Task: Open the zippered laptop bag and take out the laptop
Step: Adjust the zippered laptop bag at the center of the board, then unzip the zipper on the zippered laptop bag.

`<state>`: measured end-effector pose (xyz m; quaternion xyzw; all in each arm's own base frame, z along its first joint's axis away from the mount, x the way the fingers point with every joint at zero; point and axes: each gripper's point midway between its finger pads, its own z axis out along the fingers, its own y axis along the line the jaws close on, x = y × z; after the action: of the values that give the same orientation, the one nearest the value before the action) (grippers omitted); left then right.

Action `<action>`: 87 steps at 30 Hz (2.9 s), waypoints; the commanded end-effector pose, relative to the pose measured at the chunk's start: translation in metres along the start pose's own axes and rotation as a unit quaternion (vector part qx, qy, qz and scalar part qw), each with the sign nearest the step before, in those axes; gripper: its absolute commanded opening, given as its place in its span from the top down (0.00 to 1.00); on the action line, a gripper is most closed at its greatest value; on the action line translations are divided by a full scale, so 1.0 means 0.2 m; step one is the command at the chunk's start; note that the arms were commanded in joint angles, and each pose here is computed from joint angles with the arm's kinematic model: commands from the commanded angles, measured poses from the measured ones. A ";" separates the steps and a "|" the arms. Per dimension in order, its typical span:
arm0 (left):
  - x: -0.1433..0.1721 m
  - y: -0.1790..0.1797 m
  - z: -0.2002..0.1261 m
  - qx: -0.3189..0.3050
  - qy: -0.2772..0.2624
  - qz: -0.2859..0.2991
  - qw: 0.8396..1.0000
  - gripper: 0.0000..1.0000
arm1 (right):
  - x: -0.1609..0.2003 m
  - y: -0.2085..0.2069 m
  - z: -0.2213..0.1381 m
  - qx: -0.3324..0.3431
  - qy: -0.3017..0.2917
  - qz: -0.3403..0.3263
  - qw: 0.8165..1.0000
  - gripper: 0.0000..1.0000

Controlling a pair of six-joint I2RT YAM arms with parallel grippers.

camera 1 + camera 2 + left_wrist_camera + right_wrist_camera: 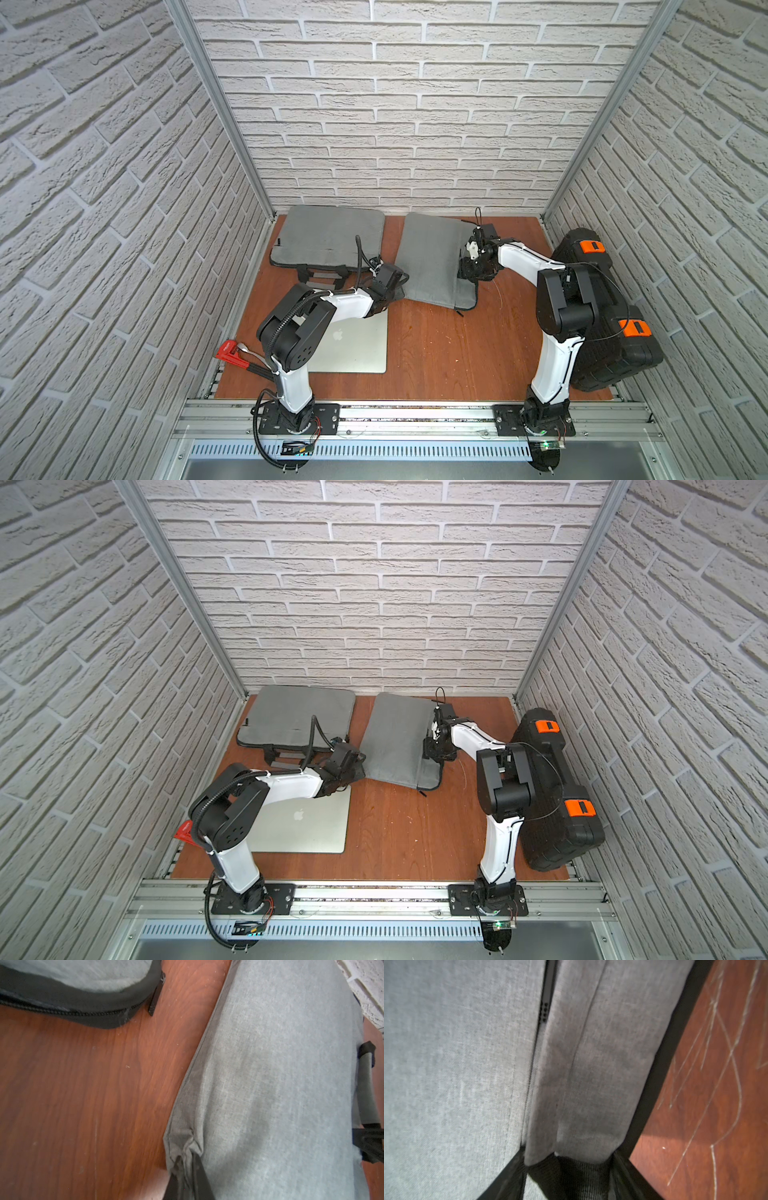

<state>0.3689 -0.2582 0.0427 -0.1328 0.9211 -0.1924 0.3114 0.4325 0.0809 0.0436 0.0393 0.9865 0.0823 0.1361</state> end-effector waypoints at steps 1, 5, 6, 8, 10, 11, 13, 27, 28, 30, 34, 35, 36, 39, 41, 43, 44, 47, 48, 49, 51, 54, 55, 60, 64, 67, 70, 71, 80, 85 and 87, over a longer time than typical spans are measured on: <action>0.05 -0.09 -0.01 0.033 0.018 -0.001 0.999 1.00 | -0.05 0.10 -0.11 -0.007 -0.033 -0.037 0.999 0.34; 0.03 -0.06 -0.03 0.024 0.011 0.001 1.000 0.95 | -0.02 0.01 -0.25 0.046 -0.046 -0.049 0.997 0.31; 0.03 -0.05 -0.03 0.023 0.010 -0.001 1.000 0.93 | 0.00 0.00 -0.27 0.052 -0.048 -0.051 0.996 0.31; 0.01 -0.02 -0.04 0.018 0.007 -0.008 1.000 0.87 | 0.05 -0.02 -0.31 0.060 -0.050 -0.049 0.996 0.30; 0.01 0.00 -0.04 0.020 0.007 -0.011 1.000 0.77 | 0.12 -0.04 -0.33 0.059 -0.046 -0.045 0.996 0.29; 0.00 0.00 -0.04 0.021 0.008 -0.012 1.000 0.71 | 0.16 -0.04 -0.34 0.059 -0.043 -0.043 0.996 0.29; 0.00 -0.01 -0.05 0.028 0.011 -0.010 1.000 0.61 | 0.25 -0.04 -0.35 0.054 -0.037 -0.039 0.997 0.28; -0.05 -0.07 -0.14 0.033 0.069 0.086 0.993 0.17 | 0.70 0.09 -0.36 0.024 -0.026 -0.033 0.999 0.19; -0.05 -0.07 -0.15 0.031 0.076 0.093 0.992 0.17 | 0.72 0.11 -0.34 0.016 -0.027 -0.031 0.999 0.19; -0.05 -0.06 -0.15 0.026 0.091 0.106 0.990 0.17 | 0.75 0.14 -0.30 0.002 -0.030 -0.021 0.999 0.20; -0.05 -0.01 -0.15 -0.003 0.121 0.131 0.984 0.17 | 0.77 0.19 -0.24 -0.024 -0.035 -0.013 0.999 0.22; -0.06 0.00 -0.15 -0.011 0.129 0.135 0.982 0.17 | 0.78 0.20 -0.22 -0.028 -0.035 -0.014 0.999 0.23; -0.06 0.02 -0.14 -0.016 0.136 0.138 0.981 0.17 | 0.78 0.21 -0.21 -0.029 -0.035 -0.015 0.999 0.23; -0.07 0.04 -0.11 -0.029 0.157 0.149 0.976 0.18 | 0.78 0.21 -0.18 -0.023 -0.038 -0.018 0.999 0.24; -0.07 0.04 -0.09 -0.030 0.161 0.155 0.974 0.18 | 0.77 0.19 -0.16 -0.013 -0.043 -0.017 0.999 0.24; -0.08 0.04 -0.08 -0.029 0.161 0.155 0.974 0.18 | 0.76 0.19 -0.13 -0.008 -0.050 -0.017 0.999 0.25; -0.07 0.04 -0.07 -0.026 0.161 0.155 0.974 0.19 | 0.76 0.18 -0.12 -0.007 -0.052 -0.017 0.998 0.25; -0.08 0.03 -0.04 -0.024 0.163 0.152 0.975 0.21 | 0.74 0.19 -0.08 -0.008 -0.055 -0.018 0.998 0.27; -0.08 0.03 -0.04 -0.023 0.164 0.152 0.974 0.22 | 0.74 0.20 -0.06 -0.010 -0.055 -0.019 0.998 0.27; -0.08 0.03 -0.03 -0.023 0.165 0.151 0.974 0.23 | 0.73 0.21 -0.05 -0.014 -0.055 -0.019 0.998 0.28; -0.08 0.03 -0.01 -0.022 0.165 0.149 0.975 0.25 | 0.70 0.25 -0.02 -0.027 -0.059 -0.022 0.998 0.30; -0.07 0.03 0.00 -0.020 0.165 0.144 0.976 0.29 | 0.68 0.27 0.00 -0.032 -0.060 -0.025 0.997 0.34; -0.07 0.02 0.01 -0.018 0.164 0.142 0.976 0.30 | 0.67 0.27 0.01 -0.029 -0.060 -0.026 0.997 0.35; -0.04 0.02 0.04 -0.014 0.171 0.136 0.976 0.36 | 0.65 0.25 0.02 -0.003 -0.068 -0.035 0.997 0.42; -0.02 0.02 0.07 -0.011 0.177 0.131 0.975 0.41 | 0.63 0.24 0.03 0.009 -0.075 -0.046 0.996 0.48; -0.02 0.02 0.07 -0.011 0.177 0.129 0.976 0.44 | 0.62 0.27 0.03 0.003 -0.079 -0.053 0.995 0.52; -0.02 0.01 0.07 -0.005 0.177 0.128 0.976 0.46 | 0.62 0.29 0.03 0.003 -0.081 -0.060 0.995 0.54; -0.02 0.00 0.08 -0.003 0.177 0.128 0.976 0.48 | 0.62 0.29 0.03 0.005 -0.080 -0.061 0.995 0.55; 0.01 0.00 0.09 -0.003 0.180 0.123 0.976 0.57 | 0.64 0.27 0.05 0.021 -0.079 -0.057 0.995 0.73; 0.01 0.03 0.09 -0.013 0.181 0.122 0.976 0.67 | 0.65 0.24 0.03 0.038 -0.079 -0.056 0.995 0.84; 0.01 0.04 0.09 -0.017 0.179 0.122 0.976 0.74 | 0.65 0.22 0.02 0.045 -0.079 -0.056 0.994 0.87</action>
<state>0.3781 -0.2551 0.0347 0.0130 0.9730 -0.1594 0.1662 0.3166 0.1394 0.0164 0.0010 0.9736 0.0360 0.2253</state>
